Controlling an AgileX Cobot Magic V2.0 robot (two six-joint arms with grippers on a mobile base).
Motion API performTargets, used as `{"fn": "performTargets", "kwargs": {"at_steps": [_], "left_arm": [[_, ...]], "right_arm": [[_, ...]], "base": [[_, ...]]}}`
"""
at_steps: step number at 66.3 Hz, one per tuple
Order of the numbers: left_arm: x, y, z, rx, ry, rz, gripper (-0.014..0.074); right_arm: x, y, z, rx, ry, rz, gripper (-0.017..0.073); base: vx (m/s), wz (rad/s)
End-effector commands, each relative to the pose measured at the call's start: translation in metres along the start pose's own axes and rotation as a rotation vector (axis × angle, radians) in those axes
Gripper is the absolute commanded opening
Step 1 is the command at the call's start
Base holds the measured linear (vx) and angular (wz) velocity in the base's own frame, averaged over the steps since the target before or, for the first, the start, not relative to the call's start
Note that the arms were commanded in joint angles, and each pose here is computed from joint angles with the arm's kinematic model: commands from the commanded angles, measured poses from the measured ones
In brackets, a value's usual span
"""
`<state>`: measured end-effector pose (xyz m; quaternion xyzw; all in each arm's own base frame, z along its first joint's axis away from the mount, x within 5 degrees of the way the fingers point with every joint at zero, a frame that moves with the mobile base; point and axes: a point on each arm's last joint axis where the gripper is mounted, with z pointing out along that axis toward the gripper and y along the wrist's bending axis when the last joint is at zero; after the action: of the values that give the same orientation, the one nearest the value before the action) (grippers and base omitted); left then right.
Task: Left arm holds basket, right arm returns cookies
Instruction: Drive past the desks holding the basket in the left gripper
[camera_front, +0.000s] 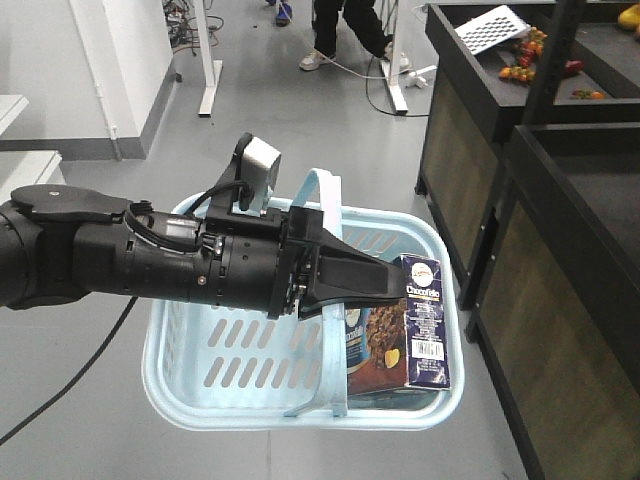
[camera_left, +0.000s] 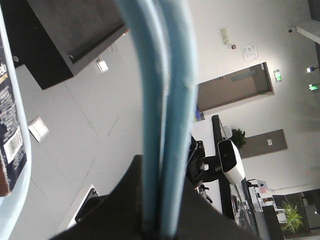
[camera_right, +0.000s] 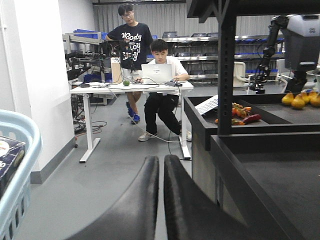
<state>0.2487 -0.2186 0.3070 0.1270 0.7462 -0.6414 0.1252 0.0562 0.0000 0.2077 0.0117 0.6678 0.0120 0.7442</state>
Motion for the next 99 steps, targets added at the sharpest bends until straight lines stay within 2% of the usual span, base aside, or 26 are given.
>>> {"fn": "performTargets", "kwargs": {"at_steps": [1, 99], "left_arm": [[-0.0044, -0.0343, -0.0071, 0.149, -0.054, 0.023, -0.0003], [-0.0044, -0.0343, -0.0071, 0.149, -0.054, 0.023, -0.0003]], "right_arm": [[-0.0015, 0.0004, -0.0009, -0.004, -0.07, -0.01, -0.001], [-0.0015, 0.0004, -0.0009, -0.004, -0.07, -0.01, -0.001]], "base": [[0.37, 0.12], [0.34, 0.08]]}}
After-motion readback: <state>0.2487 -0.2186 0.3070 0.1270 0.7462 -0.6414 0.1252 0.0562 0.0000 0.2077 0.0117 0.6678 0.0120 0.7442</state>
